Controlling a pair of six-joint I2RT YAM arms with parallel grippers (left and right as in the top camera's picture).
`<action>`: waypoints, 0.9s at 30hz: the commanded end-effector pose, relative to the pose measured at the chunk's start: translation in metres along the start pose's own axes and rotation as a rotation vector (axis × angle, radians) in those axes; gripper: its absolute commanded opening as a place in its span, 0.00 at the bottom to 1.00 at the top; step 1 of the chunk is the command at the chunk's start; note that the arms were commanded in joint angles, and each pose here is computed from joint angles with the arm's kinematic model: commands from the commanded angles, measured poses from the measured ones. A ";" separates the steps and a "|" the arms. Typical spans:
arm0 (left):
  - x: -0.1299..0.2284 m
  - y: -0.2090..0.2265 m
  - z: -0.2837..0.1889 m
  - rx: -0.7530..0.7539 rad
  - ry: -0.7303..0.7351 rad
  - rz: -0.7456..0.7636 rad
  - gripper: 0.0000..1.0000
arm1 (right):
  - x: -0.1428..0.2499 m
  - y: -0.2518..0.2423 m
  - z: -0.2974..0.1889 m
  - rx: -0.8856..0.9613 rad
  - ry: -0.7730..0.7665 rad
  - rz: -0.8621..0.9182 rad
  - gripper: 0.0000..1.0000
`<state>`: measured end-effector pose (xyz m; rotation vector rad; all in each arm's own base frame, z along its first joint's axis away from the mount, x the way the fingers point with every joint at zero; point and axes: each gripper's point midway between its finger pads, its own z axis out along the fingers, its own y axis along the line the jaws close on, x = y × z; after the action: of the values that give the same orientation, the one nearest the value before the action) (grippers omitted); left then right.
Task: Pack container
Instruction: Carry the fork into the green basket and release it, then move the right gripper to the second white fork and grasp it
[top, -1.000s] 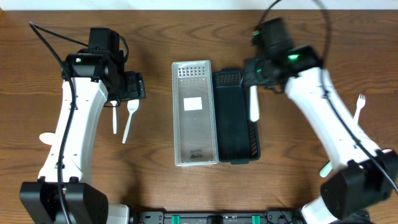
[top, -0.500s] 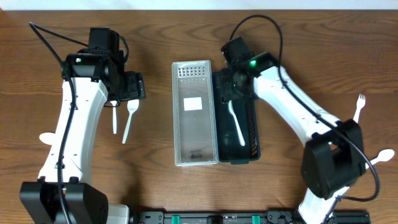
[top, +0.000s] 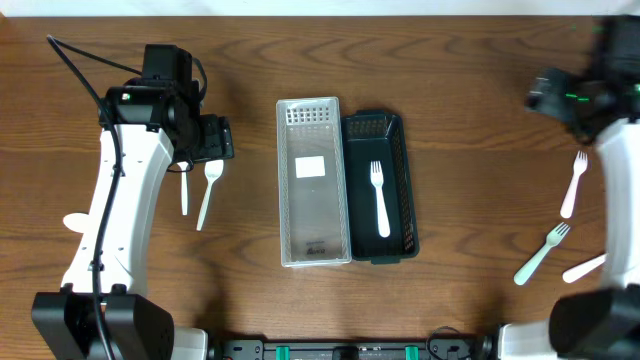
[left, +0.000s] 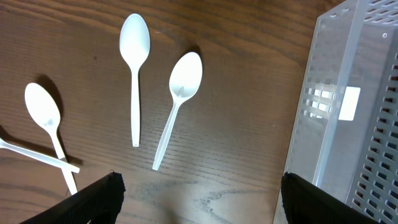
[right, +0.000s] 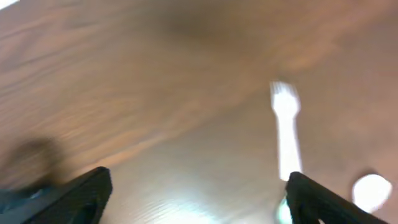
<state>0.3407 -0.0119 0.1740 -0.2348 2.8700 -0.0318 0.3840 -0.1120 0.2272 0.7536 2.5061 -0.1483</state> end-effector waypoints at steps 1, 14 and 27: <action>-0.002 0.001 -0.002 -0.004 -0.007 -0.012 0.83 | 0.005 -0.056 0.041 0.101 0.102 0.043 0.97; -0.003 0.001 -0.002 -0.003 -0.008 -0.012 0.83 | 0.033 -0.138 0.159 0.110 0.318 0.105 0.99; -0.003 0.001 -0.002 -0.003 -0.008 -0.012 0.83 | 0.047 -0.130 0.214 0.034 0.356 0.029 0.99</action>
<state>0.3407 -0.0119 0.1740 -0.2348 2.8700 -0.0318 0.3732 -0.2554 0.0241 0.9506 2.8042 -0.0947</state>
